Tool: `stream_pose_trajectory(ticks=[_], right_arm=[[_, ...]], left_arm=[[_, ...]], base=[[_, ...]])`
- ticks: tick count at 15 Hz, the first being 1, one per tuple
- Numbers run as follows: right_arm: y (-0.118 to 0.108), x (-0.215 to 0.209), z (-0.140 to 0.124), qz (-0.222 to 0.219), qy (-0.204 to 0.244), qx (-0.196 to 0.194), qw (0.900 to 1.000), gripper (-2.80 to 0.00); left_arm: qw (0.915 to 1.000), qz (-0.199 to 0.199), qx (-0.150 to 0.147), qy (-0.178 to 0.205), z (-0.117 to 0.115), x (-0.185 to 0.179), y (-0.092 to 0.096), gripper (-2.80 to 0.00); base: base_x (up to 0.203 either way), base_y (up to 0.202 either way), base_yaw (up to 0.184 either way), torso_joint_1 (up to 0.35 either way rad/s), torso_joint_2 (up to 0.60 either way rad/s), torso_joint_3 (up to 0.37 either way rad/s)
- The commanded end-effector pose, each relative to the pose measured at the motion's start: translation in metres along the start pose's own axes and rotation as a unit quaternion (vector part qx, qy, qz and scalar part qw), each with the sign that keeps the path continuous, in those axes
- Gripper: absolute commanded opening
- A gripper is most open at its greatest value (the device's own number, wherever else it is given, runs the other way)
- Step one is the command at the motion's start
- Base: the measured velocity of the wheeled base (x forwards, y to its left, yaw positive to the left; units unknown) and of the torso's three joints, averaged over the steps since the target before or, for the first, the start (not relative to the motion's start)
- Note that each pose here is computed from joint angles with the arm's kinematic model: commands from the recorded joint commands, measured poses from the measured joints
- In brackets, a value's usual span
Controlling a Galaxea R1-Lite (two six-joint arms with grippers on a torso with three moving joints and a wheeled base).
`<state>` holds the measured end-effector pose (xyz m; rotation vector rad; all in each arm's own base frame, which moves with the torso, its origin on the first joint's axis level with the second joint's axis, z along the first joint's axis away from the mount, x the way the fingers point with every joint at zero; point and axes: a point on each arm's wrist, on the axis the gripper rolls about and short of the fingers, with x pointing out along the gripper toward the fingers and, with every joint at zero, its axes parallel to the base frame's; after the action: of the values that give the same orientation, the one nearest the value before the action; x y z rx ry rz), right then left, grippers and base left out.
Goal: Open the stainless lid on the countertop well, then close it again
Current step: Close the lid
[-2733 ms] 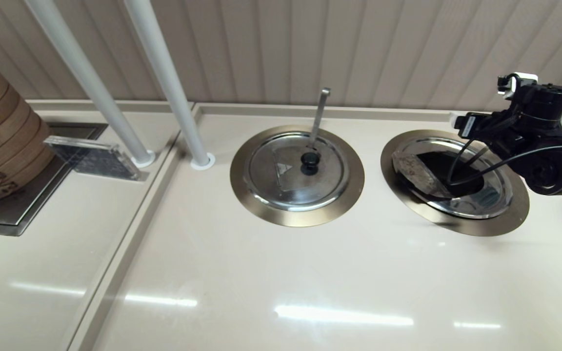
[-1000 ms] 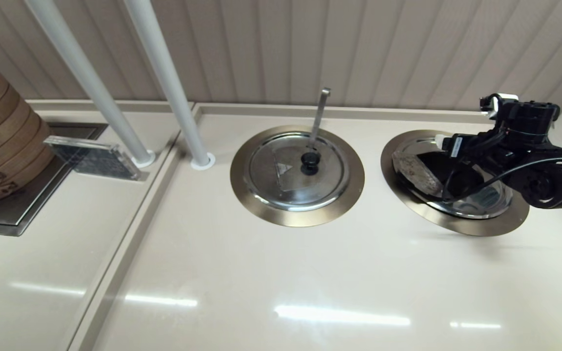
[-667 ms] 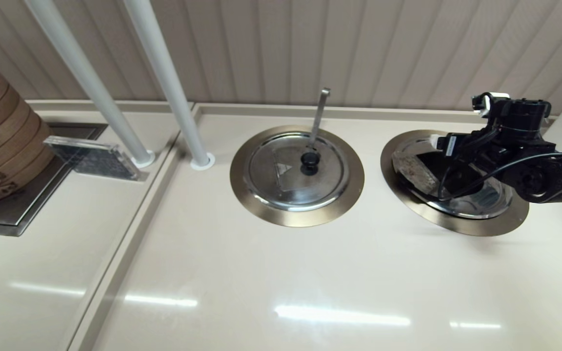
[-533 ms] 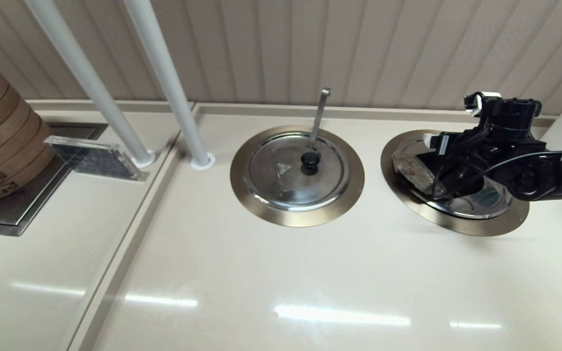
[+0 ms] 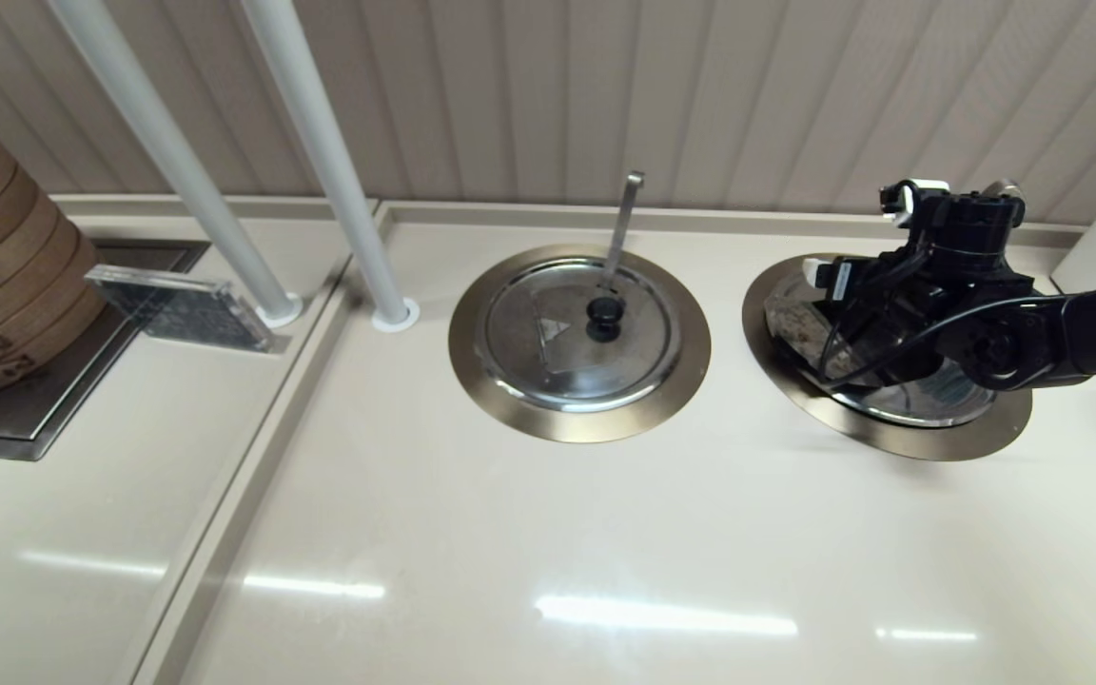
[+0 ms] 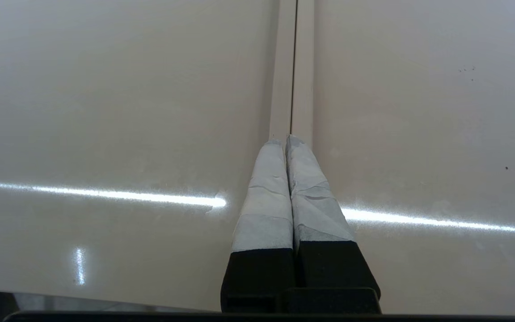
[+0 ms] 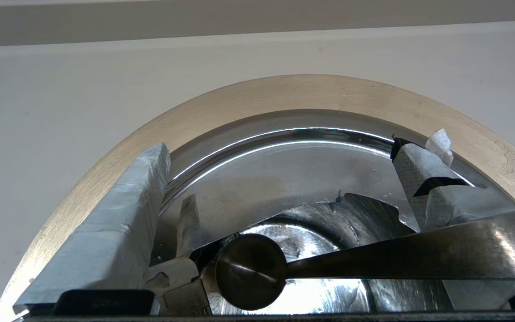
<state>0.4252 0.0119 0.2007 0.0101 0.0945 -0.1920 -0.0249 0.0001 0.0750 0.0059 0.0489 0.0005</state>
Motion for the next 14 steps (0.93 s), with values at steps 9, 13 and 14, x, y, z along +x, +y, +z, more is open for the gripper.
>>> stream_pose_trajectory(ticks=[9,13,14], right_arm=[[-0.04,-0.016,0.006,-0.08,0.019,-0.005,0.997,0.0],[-0.042,-0.035,0.018,-0.096,0.053,-0.011,0.994,0.0],[-0.042,-0.039,0.018,-0.099,0.055,-0.01,0.994,0.0]], left_arm=[[1.0,0.0,0.0,0.0,0.0,0.0,0.0,-2.8],[1.0,0.0,0.0,0.0,0.0,0.0,0.0,-2.8],[1.0,0.0,0.0,0.0,0.0,0.0,0.0,-2.8]], base=[[0.0,0.0,0.0,0.0,0.0,0.0],[0.0,0.0,0.0,0.0,0.0,0.0],[0.0,0.0,0.0,0.0,0.0,0.0]])
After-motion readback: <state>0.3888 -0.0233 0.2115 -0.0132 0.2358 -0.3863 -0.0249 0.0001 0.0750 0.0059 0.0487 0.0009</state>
